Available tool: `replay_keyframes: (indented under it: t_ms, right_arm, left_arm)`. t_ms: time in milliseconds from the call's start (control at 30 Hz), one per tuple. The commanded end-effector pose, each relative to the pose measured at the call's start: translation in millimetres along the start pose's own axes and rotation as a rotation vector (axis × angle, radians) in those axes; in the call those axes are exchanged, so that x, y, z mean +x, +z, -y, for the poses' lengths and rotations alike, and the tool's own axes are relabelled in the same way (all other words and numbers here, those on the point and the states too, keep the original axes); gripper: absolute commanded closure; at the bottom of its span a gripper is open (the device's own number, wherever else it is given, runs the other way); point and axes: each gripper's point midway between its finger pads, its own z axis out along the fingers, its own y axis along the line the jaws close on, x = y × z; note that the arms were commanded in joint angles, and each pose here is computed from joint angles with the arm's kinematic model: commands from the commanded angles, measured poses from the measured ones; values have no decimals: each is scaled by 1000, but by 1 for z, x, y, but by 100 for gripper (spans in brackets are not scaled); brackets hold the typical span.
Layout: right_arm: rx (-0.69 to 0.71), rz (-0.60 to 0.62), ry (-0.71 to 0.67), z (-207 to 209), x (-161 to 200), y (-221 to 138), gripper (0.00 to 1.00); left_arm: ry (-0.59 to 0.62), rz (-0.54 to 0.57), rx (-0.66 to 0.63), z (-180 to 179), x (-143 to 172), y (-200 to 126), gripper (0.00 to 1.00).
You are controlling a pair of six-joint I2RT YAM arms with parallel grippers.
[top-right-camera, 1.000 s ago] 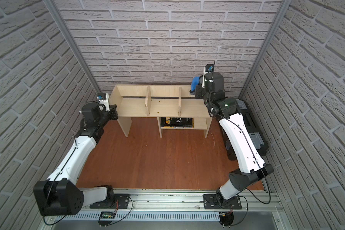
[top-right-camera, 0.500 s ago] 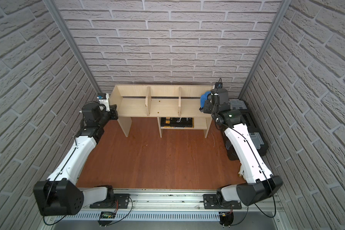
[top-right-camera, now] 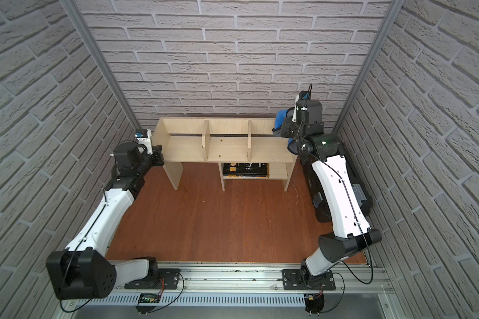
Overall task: Wipe the bookshelf clean with a cloth
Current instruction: Wipe the dust from the shelf.
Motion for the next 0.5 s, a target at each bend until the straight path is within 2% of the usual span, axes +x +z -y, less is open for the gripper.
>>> replay_keyframes:
  t_ms: [0,167,267,467]
  right_arm:
    - [25,-47,-34,6,21,7,97]
    - [-6,-65,-5,9,46,-7,97]
    - [-107,-54,12,-11,49,-25,97]
    - [-277,21,-69,-78,15,-62,97]
  left_arm:
    - [-23,-43,162,38,9,-8,100]
    - [-23,-44,158,38,9,-8,100]
    - [-24,-45,160,38,10,-7,100]
    - [-17,-45,152,37,9,-8,100]
